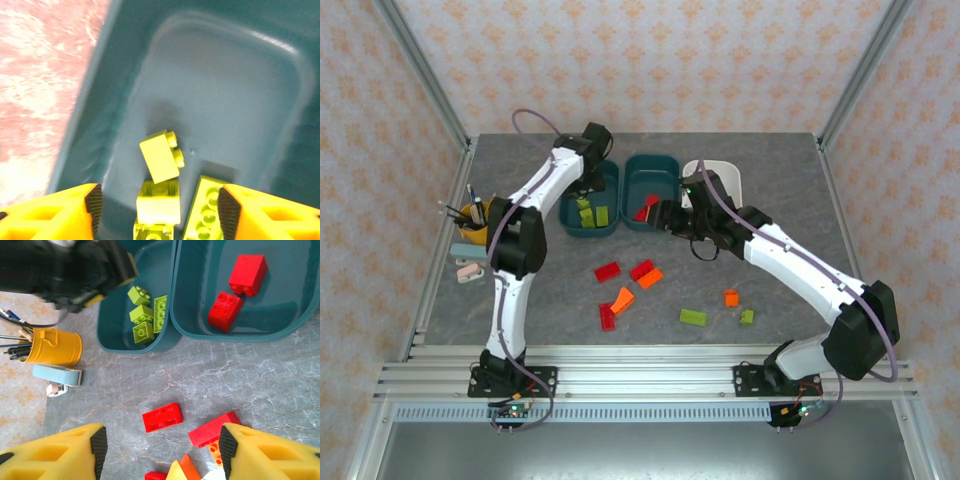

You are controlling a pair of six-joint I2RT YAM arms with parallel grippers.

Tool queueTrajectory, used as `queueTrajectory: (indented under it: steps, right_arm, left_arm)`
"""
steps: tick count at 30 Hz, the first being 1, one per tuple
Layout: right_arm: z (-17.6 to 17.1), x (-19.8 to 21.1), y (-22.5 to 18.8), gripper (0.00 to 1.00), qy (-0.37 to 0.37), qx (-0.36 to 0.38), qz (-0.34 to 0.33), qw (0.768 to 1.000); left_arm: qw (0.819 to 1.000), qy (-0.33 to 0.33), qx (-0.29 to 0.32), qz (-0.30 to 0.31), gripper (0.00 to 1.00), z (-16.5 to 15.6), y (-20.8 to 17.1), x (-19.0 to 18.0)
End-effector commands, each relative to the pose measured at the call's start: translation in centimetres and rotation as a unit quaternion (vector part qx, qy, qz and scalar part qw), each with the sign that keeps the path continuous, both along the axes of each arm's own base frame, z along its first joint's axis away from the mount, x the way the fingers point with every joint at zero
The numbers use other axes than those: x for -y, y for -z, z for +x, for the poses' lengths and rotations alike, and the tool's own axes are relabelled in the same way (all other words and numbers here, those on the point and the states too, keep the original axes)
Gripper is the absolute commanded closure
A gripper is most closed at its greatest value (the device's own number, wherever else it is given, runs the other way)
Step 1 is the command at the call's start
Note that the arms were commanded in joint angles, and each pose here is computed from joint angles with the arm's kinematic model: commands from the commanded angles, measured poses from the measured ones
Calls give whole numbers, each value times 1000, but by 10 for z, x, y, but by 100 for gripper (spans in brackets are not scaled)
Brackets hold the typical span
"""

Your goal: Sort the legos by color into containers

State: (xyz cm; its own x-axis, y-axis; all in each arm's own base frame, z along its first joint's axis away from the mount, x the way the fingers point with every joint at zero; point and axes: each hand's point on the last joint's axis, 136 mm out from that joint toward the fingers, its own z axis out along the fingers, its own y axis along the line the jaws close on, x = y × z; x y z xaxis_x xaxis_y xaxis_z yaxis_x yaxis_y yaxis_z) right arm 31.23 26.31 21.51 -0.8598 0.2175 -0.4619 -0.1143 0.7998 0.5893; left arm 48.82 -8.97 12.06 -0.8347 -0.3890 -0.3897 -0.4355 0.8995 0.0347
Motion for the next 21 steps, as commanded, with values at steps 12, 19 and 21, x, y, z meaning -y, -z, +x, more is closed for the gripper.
queueTrajectory:
  steps: [12, 19, 21]
  right_arm:
    - [-51, -31, 61, 41, 79, -173, -77, 979]
    - [-79, -58, 90, 41, 121, -243, -84, 959]
    - [-89, -67, 100, 40, 130, -254, -81, 955]
  left_arm:
    - [980, 121, 130, -87, 24, -148, -102, 36]
    - [976, 113, 135, -131, 15, -237, -82, 18]
    - [973, 116, 139, -144, 12, -256, -81, 12]
